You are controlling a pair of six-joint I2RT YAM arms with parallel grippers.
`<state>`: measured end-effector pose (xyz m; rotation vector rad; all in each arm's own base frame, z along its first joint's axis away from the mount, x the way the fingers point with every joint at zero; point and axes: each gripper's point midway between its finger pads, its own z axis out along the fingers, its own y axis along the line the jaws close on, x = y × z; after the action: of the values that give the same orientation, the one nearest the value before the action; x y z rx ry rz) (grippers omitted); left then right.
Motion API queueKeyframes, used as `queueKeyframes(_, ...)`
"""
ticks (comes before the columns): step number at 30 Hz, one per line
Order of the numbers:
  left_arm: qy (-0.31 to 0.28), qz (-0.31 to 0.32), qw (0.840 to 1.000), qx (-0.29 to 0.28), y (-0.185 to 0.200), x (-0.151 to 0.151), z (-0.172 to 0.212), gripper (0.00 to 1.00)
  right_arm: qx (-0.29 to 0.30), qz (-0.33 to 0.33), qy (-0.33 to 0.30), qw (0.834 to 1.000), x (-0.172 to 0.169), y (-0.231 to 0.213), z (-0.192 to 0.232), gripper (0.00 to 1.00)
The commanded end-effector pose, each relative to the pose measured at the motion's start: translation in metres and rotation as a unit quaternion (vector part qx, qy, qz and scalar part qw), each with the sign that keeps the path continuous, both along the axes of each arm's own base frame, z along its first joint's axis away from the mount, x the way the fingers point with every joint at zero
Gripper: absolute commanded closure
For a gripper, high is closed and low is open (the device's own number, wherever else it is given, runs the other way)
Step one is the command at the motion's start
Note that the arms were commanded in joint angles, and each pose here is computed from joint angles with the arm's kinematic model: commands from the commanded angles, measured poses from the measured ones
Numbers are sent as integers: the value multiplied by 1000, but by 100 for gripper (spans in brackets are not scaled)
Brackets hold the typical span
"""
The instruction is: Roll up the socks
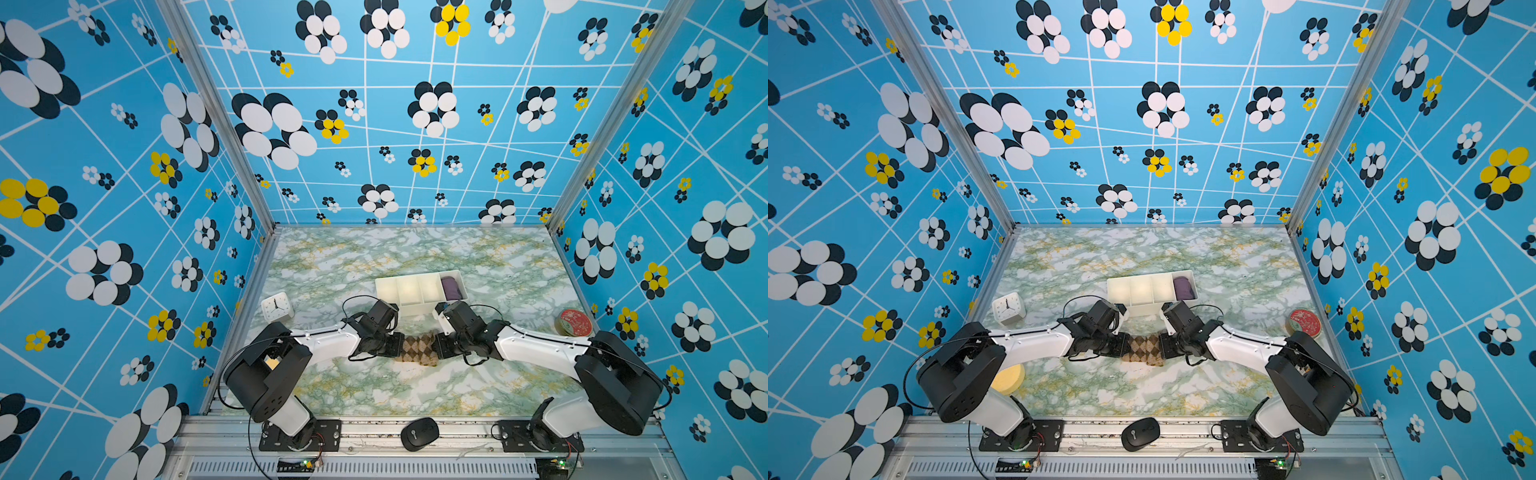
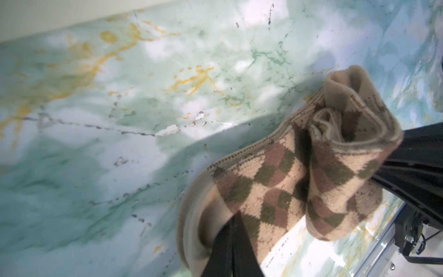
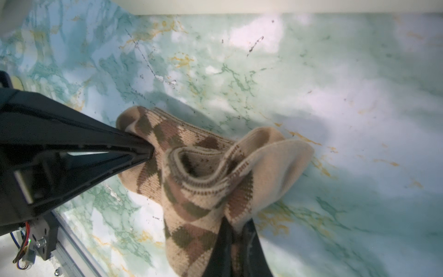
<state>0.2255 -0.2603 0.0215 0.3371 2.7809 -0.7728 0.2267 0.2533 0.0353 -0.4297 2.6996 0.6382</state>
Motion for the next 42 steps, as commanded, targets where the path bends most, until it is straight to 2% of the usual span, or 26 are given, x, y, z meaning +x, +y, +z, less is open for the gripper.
queueKeyframes(1, 21, 4, 1000, 9, 7, -10, 6, 89, -36, 5, 16, 999, -7, -10, -11, 100)
queueKeyframes(4, -12, -1, 1000, -21, -8, 0, 36, 84, -35, 3, 16, 999, -7, -10, -11, 100)
queueKeyframes(8, -54, -13, 997, -60, -29, 8, 74, 83, -31, 2, 17, 999, -7, -9, -10, 100)
queueKeyframes(14, -70, -49, 990, -114, -71, 2, 98, 84, -29, 0, 16, 999, -7, -9, -11, 100)
queueKeyframes(19, -49, -68, 989, -124, -96, -8, 84, 86, -27, -1, 15, 1000, -6, -9, -9, 100)
queueKeyframes(23, -37, -68, 990, -116, -101, -10, 69, 86, -27, -1, 14, 1000, -8, -10, -9, 100)
queueKeyframes(35, -42, -35, 998, -21, -74, -2, 19, 87, -27, -4, 14, 1000, -10, -13, -10, 100)
queueKeyframes(42, -20, -36, 999, 4, -67, -9, -6, 87, -27, -7, 13, 1000, -10, -14, -9, 100)
